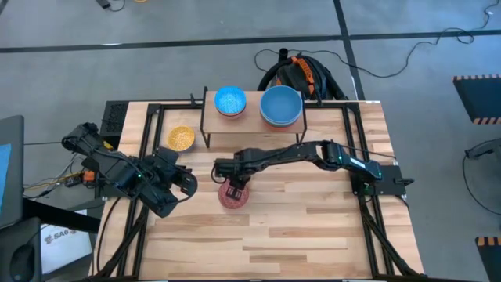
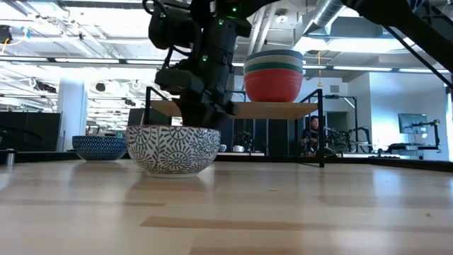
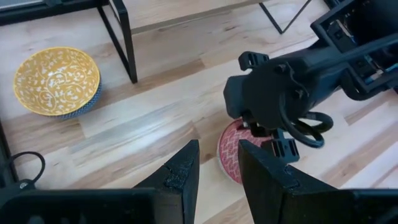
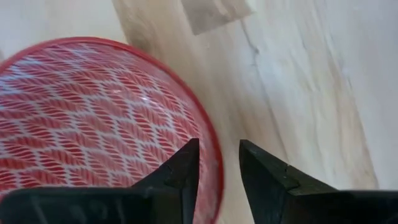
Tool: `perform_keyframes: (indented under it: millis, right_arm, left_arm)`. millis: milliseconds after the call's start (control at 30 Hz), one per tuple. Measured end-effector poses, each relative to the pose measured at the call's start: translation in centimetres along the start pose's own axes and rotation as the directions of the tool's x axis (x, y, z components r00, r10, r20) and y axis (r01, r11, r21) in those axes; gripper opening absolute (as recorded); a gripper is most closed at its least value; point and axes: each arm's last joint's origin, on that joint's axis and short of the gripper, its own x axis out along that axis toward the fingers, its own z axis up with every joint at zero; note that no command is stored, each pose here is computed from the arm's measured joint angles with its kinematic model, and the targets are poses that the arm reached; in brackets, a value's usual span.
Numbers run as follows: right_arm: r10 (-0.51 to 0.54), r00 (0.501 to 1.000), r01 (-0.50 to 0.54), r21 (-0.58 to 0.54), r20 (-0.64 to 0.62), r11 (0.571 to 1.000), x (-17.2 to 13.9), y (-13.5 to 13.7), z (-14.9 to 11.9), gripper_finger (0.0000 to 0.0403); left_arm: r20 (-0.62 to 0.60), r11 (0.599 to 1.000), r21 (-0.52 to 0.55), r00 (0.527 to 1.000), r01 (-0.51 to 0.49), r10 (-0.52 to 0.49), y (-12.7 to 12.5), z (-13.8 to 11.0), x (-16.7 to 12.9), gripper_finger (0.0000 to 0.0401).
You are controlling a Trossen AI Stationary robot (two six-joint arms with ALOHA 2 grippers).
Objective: Place and stack bowls onto a shelf
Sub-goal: Stack the blue-red patterned bowl on top of the yellow-blue patterned bowl on the shelf
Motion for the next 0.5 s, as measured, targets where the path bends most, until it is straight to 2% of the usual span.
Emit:
perform_keyframes:
  millis: [133, 400, 500]
  right_arm:
    - [0.008, 1.000, -0.008, -0.003, 0.017, 1.000, 0.10, 0.12, 0.09, 0.0122]
    - [0.015, 0.999, -0.013, -0.053, 0.028, 0.999, -0.06, -0.13, 0.32, 0.0037]
    - [0.001, 1.000, -0.001, -0.073, 0.001, 0.997, -0.82, -0.15, 0.12, 0.0037]
  left_arm:
    - [0.001, 1.000, 0.000, 1.000, 0.000, 0.000, 0.00, 0.00, 0.00, 0.0096]
    - [0.012, 1.000, 0.007, 1.000, 0.000, 0.000, 0.00, 0.05, 0.02, 0.0096]
    - [0.023, 1.000, 0.016, 1.000, -0.005, 0.004, 0.06, 0.10, 0.02, 0.0096]
